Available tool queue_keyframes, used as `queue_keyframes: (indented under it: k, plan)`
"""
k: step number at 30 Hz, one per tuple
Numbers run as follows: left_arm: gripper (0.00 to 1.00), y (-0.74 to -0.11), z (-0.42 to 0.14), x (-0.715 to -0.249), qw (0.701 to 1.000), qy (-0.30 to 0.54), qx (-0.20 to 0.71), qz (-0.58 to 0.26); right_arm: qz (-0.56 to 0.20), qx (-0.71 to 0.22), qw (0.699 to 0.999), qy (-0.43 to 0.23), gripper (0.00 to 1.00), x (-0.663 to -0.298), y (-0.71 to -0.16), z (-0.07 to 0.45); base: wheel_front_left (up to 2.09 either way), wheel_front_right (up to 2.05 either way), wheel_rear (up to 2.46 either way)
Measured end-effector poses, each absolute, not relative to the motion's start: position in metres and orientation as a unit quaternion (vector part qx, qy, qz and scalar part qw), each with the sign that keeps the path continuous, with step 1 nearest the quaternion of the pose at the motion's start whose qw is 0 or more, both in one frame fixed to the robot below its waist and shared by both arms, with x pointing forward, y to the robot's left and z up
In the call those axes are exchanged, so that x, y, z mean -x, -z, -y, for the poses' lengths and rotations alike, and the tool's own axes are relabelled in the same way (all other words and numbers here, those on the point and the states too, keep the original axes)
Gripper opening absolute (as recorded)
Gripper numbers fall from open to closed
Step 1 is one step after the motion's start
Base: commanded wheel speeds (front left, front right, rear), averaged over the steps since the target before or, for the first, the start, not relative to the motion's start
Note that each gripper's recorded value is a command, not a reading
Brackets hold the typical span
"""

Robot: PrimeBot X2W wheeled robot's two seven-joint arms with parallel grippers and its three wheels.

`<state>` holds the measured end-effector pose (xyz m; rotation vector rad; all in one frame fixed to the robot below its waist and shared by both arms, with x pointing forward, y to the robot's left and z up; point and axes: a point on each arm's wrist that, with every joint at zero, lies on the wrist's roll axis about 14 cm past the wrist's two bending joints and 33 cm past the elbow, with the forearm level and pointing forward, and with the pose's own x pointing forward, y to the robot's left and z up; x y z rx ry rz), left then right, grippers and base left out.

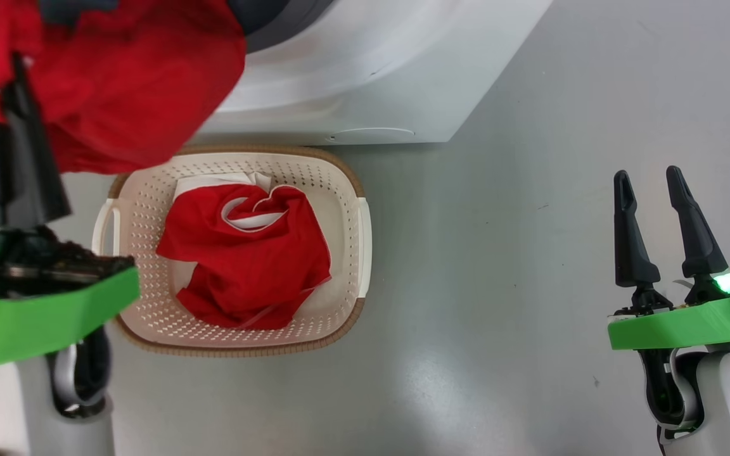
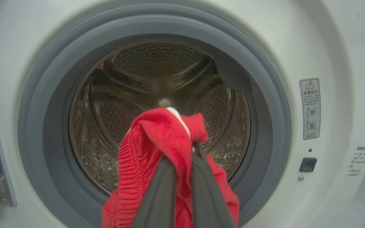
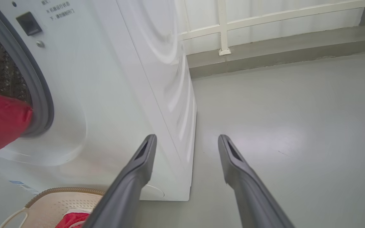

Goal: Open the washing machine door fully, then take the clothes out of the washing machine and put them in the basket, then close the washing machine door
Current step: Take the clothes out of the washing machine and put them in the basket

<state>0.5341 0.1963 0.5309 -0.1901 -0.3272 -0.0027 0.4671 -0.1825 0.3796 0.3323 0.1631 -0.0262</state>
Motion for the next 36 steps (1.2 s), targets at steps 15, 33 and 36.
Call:
queue_keyframes:
  k: [15, 33, 36]
  plan:
    - [0.00, -0.386, -0.167, -0.521, 0.991, 0.017, 0.119, -0.055, -0.095, -0.162, 0.982, 0.019, 1.00, -0.466, -0.367, 0.186, 0.00, 0.00, 0.00]
    - [0.04, -0.262, -0.129, -0.505, 0.963, 0.059, 0.097, -0.246, -0.111, -0.159, 0.981, 0.022, 1.00, -0.475, -0.344, 0.188, 0.00, 0.00, 0.00]
    - [0.05, -0.255, -0.124, -0.511, 0.961, 0.067, 0.093, -0.253, -0.117, -0.156, 0.981, 0.026, 1.00, -0.473, -0.339, 0.191, 0.00, 0.00, 0.00]
